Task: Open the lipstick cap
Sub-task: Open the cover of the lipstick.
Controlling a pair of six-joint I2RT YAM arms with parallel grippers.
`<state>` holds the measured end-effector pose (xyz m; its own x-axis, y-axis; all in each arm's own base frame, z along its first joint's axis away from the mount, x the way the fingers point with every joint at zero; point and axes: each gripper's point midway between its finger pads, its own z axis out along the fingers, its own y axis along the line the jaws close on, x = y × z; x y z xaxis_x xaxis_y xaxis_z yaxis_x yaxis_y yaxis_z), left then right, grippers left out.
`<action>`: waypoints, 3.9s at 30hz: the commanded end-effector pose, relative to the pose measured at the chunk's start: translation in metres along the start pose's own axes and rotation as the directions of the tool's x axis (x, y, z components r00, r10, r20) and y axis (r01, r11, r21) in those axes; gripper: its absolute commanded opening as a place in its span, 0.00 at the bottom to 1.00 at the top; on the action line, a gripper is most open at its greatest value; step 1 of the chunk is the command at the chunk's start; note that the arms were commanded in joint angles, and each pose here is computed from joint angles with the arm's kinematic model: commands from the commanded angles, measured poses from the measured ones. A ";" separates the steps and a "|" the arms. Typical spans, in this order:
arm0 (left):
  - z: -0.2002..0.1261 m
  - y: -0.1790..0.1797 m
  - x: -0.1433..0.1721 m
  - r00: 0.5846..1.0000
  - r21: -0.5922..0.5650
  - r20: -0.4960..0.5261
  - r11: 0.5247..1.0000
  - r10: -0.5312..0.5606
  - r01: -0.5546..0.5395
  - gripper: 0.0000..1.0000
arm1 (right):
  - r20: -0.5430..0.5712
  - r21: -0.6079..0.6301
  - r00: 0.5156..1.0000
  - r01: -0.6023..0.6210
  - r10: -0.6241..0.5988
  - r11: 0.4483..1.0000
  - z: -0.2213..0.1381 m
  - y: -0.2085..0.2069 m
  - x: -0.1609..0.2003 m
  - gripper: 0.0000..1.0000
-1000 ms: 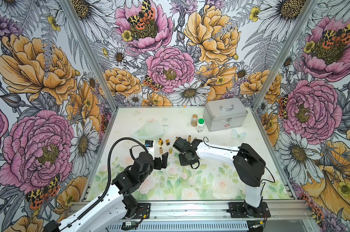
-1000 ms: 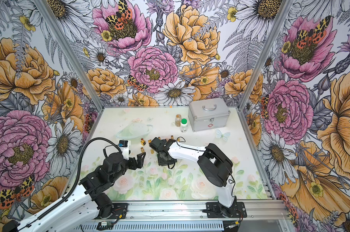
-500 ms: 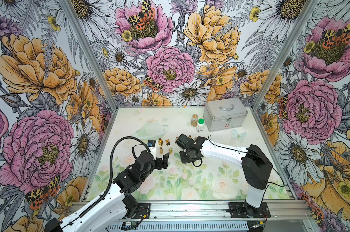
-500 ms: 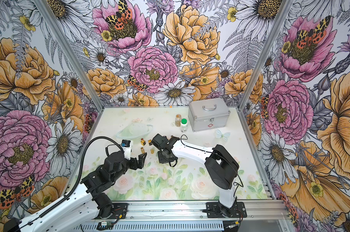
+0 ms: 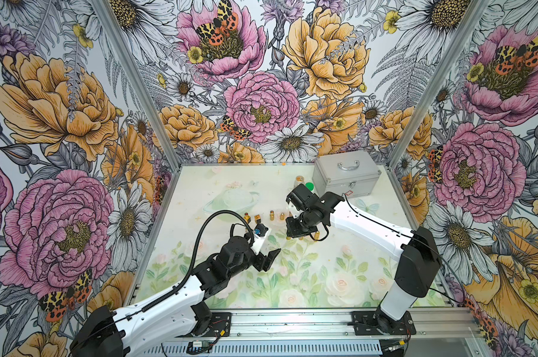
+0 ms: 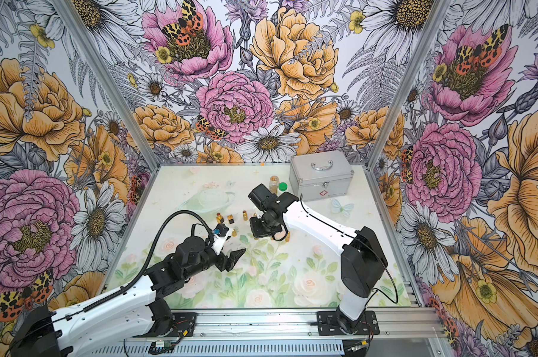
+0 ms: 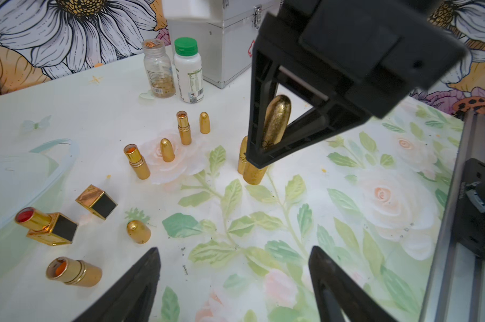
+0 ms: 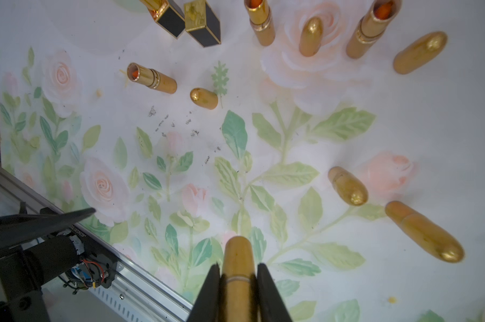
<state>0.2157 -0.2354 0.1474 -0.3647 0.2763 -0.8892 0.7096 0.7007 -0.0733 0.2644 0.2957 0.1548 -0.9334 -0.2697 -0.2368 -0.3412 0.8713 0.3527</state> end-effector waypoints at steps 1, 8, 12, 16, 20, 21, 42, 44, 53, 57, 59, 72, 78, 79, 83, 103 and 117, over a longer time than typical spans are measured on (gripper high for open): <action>0.007 -0.018 -0.013 0.996 0.095 0.067 0.993 0.057 -0.063 0.75 | 0.010 -0.118 0.999 0.040 -0.039 0.992 -0.027 0.015 0.000 0.22; 0.030 -0.026 -0.020 0.995 0.138 0.055 0.986 0.082 -0.089 0.61 | 0.001 -0.223 0.999 0.041 -0.042 0.974 -0.040 0.026 0.003 0.22; 0.038 -0.028 -0.029 0.993 0.152 0.081 0.984 0.085 -0.096 0.57 | -0.014 -0.256 0.999 0.043 -0.048 0.966 -0.041 0.030 0.005 0.22; 0.042 -0.030 -0.036 0.992 0.162 0.101 0.982 0.079 -0.095 0.49 | -0.024 -0.270 0.999 0.040 -0.048 0.962 -0.040 0.032 0.006 0.22; 0.042 -0.030 -0.041 0.990 0.167 0.118 0.982 0.072 -0.091 0.43 | -0.029 -0.283 0.998 0.037 -0.047 0.958 -0.040 0.033 0.007 0.22; 0.042 -0.030 -0.041 0.990 0.168 0.119 0.982 0.072 -0.091 0.43 | -0.033 -0.294 0.998 0.036 -0.048 0.955 -0.040 0.034 0.007 0.22; 0.036 -0.025 -0.051 0.986 0.151 0.159 0.986 0.050 -0.074 0.09 | -0.049 -0.309 0.998 0.032 -0.049 0.951 -0.033 0.034 0.008 0.23; 0.036 -0.023 -0.049 0.987 0.139 0.156 0.988 0.047 -0.070 0.05 | -0.033 -0.307 0.998 0.038 -0.051 0.951 -0.036 0.035 0.005 0.24; 0.037 -0.015 -0.030 0.995 0.103 0.093 0.994 0.035 -0.045 0.00 | 0.100 -0.249 0.993 0.085 -0.062 0.965 -0.062 0.031 -0.011 0.43; 0.036 -0.013 -0.028 0.996 0.094 0.081 0.995 0.037 -0.045 0.00 | 0.111 -0.264 0.992 0.082 -0.054 0.961 -0.063 0.034 -0.013 0.44; 0.035 -0.013 -0.028 0.996 0.096 0.081 0.994 0.038 -0.045 0.00 | 0.111 -0.283 0.993 0.078 -0.049 0.956 -0.061 0.037 -0.013 0.44; 0.035 -0.010 -0.032 0.995 0.073 0.085 0.996 0.044 -0.050 0.00 | 0.080 -0.309 0.996 0.054 -0.030 0.950 -0.047 0.039 -0.009 0.33; 0.034 -0.010 -0.034 0.995 0.071 0.089 0.996 0.043 -0.049 0.00 | 0.075 -0.300 0.997 0.054 -0.033 0.953 -0.042 0.037 -0.008 0.29; 0.034 -0.009 -0.034 0.995 0.070 0.088 0.996 0.043 -0.049 0.00 | 0.078 -0.300 0.996 0.055 -0.033 0.952 -0.043 0.037 -0.009 0.28; 0.034 -0.010 -0.033 0.995 0.073 0.086 0.996 0.041 -0.047 0.00 | 0.092 -0.299 0.995 0.062 -0.036 0.952 -0.045 0.038 -0.012 0.25; 0.034 -0.003 -0.008 0.999 0.042 0.031 0.999 -0.009 0.007 0.00 | 0.229 -0.279 0.973 0.097 -0.032 0.955 -0.086 0.042 -0.031 0.18; 0.026 0.006 0.005 1.000 -0.003 0.012 1.000 -0.016 0.016 0.00 | 0.318 -0.286 0.948 0.110 -0.013 0.952 -0.119 0.048 -0.042 0.18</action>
<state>0.2338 -0.2602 0.1436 -0.3259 0.2426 -0.9138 0.7372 0.6703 -0.0850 0.2662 0.3043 0.2575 -0.8796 -0.1909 -0.4358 -0.4359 0.6904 0.5774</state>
